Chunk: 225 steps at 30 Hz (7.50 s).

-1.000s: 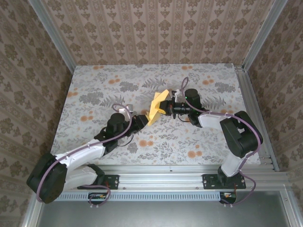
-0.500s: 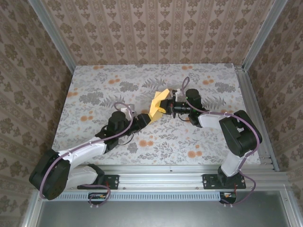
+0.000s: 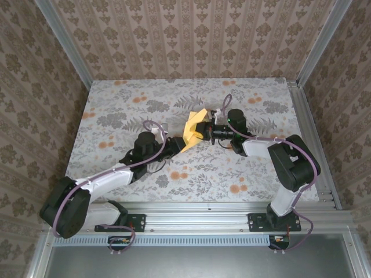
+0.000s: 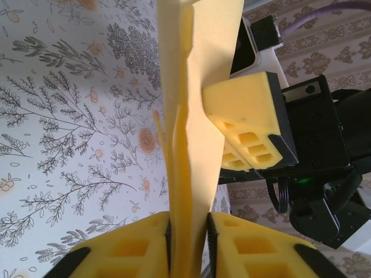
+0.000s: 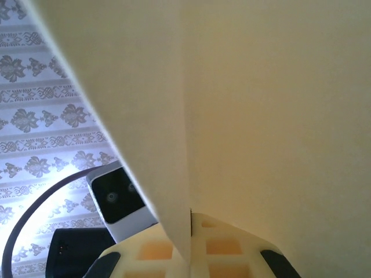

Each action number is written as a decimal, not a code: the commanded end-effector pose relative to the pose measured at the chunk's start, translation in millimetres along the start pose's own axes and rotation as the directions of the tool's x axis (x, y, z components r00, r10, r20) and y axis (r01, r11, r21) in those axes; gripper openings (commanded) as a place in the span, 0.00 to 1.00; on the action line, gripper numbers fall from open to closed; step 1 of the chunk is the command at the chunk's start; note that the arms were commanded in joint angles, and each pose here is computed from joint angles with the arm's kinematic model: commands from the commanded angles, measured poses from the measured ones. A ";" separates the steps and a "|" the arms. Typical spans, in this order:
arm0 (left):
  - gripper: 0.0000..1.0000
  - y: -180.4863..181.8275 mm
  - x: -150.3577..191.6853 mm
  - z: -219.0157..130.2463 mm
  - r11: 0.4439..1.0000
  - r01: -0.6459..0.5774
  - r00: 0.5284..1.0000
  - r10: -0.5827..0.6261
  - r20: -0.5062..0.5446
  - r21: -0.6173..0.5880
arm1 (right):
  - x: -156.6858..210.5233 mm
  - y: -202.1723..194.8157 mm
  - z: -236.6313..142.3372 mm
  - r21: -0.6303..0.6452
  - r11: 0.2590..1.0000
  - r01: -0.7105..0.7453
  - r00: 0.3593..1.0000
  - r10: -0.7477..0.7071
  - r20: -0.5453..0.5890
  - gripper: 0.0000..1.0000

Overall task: Fold a paper plane with a square sheet of paper (pick it up from the middle)
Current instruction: Turn over the paper at the center of the table, then fold the wing for the fifth time at the center of the table.

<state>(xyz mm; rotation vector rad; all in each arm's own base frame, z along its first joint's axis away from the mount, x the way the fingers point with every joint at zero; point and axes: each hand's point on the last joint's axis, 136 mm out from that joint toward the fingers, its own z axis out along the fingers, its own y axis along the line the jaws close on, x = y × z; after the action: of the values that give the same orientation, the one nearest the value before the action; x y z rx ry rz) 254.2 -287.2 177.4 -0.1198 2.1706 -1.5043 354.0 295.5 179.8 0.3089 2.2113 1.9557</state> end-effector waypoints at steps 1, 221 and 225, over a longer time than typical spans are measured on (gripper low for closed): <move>0.18 -14.1 -8.5 -1.6 0.999 -0.043 0.999 0.043 0.008 0.029 | 1.7 -10.1 0.3 0.008 1.000 -0.005 1.000 0.005 -0.021 0.00; 0.09 99.6 54.7 116.1 0.886 -0.253 0.925 0.104 -0.365 -0.388 | 30.3 -200.1 -76.3 0.630 0.773 0.075 0.995 -0.098 0.002 0.00; 0.09 93.5 51.1 125.9 0.904 -0.221 0.936 0.091 -0.341 -0.365 | 30.6 -201.6 -77.5 0.635 0.769 0.073 0.995 -0.099 0.006 0.00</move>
<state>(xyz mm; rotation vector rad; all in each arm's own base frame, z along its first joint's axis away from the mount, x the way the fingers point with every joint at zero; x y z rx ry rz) 278.6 -367.3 34.7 0.2076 2.6769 -0.9649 298.1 234.2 14.0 0.1769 2.6776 1.2571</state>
